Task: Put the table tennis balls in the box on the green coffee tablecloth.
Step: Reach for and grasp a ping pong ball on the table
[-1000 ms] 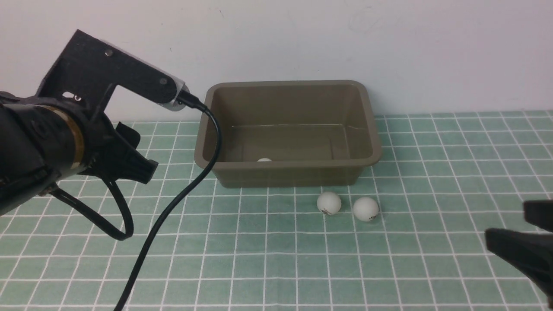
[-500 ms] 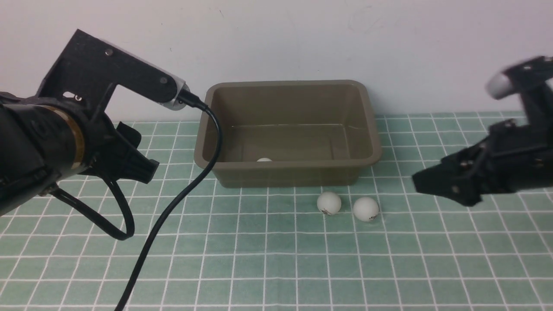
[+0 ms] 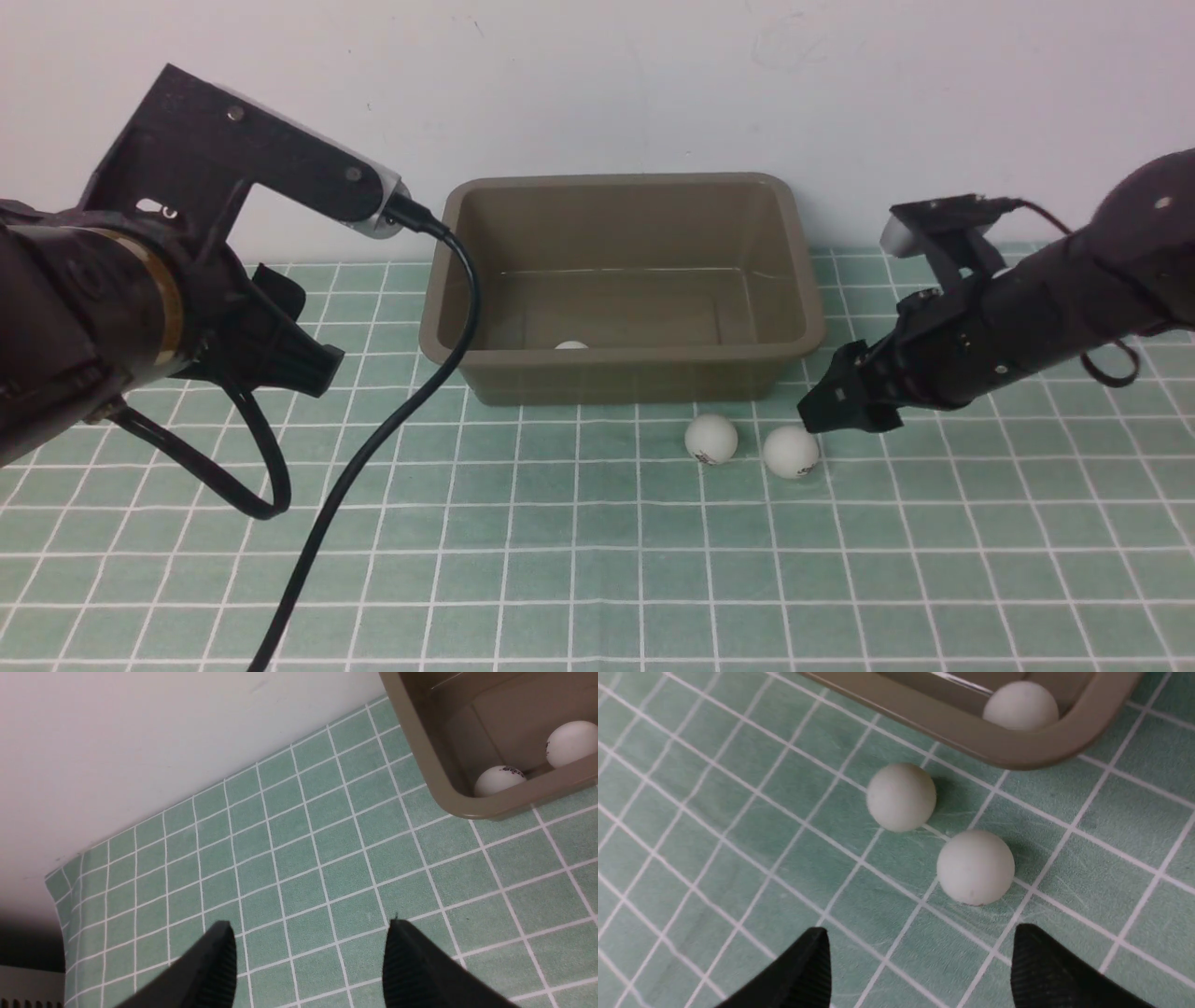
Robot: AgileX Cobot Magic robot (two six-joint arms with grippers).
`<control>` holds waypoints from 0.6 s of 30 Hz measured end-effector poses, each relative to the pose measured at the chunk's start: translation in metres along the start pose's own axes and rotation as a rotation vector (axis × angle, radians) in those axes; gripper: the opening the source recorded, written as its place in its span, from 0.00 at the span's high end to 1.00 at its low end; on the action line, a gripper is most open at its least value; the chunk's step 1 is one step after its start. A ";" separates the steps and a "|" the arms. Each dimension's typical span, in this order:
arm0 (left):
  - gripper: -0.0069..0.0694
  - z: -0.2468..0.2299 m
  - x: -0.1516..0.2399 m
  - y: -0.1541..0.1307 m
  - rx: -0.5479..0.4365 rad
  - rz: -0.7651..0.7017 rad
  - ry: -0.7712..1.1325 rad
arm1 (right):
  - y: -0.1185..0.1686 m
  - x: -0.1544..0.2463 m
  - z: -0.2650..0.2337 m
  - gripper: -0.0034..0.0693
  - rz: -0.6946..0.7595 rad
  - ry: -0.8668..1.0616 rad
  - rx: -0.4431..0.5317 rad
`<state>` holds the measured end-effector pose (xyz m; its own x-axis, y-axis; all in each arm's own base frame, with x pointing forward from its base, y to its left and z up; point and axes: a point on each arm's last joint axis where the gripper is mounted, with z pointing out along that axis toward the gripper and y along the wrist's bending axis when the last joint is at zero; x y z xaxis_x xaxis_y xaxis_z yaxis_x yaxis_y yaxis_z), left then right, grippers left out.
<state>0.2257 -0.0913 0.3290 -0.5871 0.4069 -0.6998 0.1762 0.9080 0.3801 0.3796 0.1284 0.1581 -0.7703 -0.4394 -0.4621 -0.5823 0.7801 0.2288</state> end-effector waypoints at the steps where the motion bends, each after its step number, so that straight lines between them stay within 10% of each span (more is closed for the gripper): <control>1: 0.41 0.000 0.000 0.000 0.000 0.000 0.000 | -0.001 0.001 0.005 0.30 0.003 0.010 -0.001; 7: 0.41 0.000 0.000 0.000 0.001 -0.001 0.000 | -0.006 0.005 0.011 0.46 0.053 0.052 0.029; 18: 0.41 0.000 0.001 -0.001 0.014 -0.016 0.009 | 0.014 -0.027 -0.074 0.46 0.010 -0.154 0.149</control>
<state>0.2250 -0.0921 0.3279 -0.5972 0.3915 -0.7000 0.1777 0.9157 0.3605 0.3728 0.1175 0.2373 -0.7204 -0.3665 -0.5888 -0.5209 0.8464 0.1105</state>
